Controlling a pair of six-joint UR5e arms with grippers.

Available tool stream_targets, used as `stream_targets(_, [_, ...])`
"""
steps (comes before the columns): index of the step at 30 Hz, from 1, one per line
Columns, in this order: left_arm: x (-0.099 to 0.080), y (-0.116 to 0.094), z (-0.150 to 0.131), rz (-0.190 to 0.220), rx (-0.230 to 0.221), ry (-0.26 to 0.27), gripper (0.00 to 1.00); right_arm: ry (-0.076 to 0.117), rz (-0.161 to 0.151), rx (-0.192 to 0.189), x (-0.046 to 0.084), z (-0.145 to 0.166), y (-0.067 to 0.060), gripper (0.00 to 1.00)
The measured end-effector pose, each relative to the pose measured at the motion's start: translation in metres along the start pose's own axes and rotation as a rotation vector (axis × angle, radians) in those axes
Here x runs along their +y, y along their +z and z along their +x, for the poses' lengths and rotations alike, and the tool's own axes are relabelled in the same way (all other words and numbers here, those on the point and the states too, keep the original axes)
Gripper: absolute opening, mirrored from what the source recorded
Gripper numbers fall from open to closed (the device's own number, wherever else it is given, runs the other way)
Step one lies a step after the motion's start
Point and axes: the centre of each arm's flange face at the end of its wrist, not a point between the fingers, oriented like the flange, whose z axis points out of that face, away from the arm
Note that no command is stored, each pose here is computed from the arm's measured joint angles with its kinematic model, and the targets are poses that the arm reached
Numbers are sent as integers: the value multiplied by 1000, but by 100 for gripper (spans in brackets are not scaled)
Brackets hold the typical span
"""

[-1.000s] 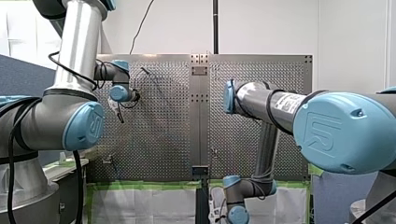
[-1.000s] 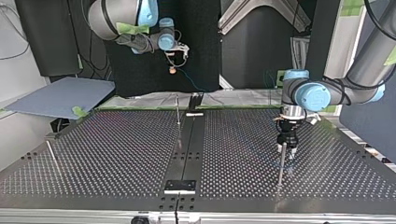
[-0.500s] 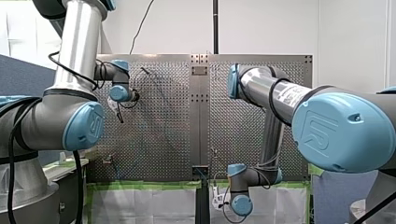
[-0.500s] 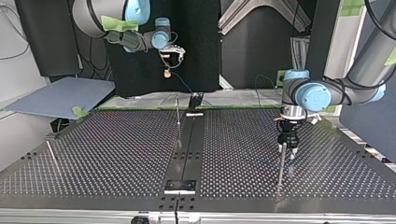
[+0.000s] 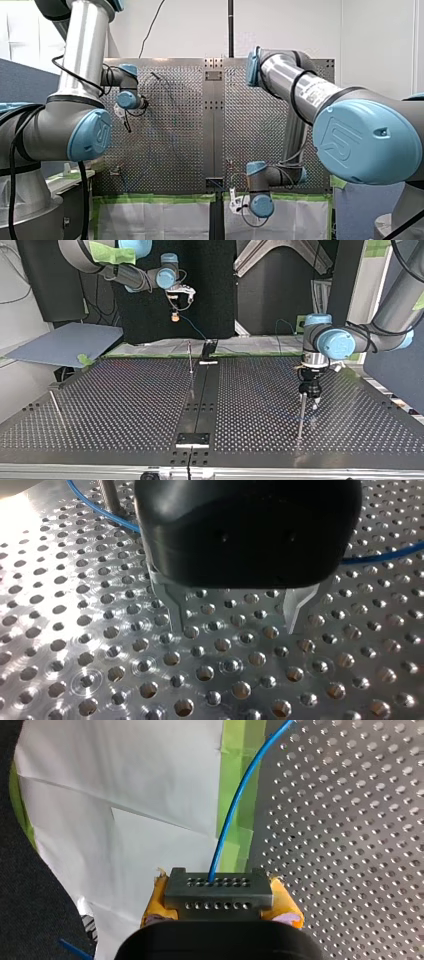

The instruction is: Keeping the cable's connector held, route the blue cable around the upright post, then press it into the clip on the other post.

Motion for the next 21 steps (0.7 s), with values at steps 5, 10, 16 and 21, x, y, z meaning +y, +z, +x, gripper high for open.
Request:
stream_targets(5, [2,-1,0,-18,6,-1,95,-3,1,-19,5,11,-15,0])
stream_targets(10, [4,-3,1,-38,13,-2,95,-16,7,-36,8,23,-27,0])
stream_targets(16, [6,-4,1,-61,16,-3,95,0,12,-15,13,44,-31,0])
stream_targets(21, [8,-5,1,-76,15,-3,95,17,32,32,17,69,-26,0])
